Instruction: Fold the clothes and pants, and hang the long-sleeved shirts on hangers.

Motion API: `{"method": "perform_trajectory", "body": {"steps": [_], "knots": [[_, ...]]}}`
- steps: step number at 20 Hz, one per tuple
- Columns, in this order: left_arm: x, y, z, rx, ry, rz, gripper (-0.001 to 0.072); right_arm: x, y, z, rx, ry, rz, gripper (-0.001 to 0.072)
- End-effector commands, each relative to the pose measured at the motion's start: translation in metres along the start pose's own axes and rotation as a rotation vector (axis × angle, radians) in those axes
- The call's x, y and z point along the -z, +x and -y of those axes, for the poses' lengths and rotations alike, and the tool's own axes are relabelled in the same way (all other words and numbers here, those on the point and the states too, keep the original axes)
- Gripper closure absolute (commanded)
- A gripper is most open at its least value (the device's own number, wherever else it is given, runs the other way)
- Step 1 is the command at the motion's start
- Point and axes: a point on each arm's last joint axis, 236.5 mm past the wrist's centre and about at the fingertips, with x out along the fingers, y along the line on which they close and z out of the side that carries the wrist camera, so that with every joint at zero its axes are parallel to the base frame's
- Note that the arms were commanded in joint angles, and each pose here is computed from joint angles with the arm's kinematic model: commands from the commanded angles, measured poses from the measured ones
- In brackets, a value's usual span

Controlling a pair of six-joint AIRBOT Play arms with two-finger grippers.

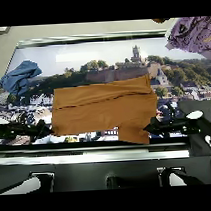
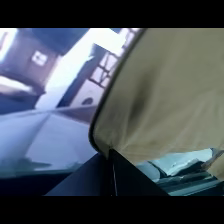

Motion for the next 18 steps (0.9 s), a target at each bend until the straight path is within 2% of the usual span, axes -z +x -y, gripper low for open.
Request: {"method": "perform_trajectory", "body": {"steps": [1, 5, 9, 14, 18], "knots": [[0.002, -0.041, -0.002, -0.109, -0.003, 0.095, 0.0692, 0.007, -0.026, 0.002, 0.103, -0.035, 0.072, 0.0681], [0.027, -0.093, -0.009, -0.252, 0.062, 0.218, 0.0691, 0.037, -0.063, -0.015, 0.161, -0.091, 0.143, 0.0682], [0.022, -0.112, 0.016, -0.22, 0.124, 0.359, 0.0692, 0.062, -0.082, -0.03, 0.171, -0.148, 0.181, 0.0682], [-0.018, -0.113, 0.047, -0.183, 0.168, 0.485, 0.0692, -0.004, -0.11, -0.052, 0.19, -0.269, 0.317, 0.0682], [-0.056, -0.088, 0.066, -0.186, 0.205, 0.476, 0.0692, -0.067, -0.095, -0.054, 0.148, -0.273, 0.266, 0.0682]]}}
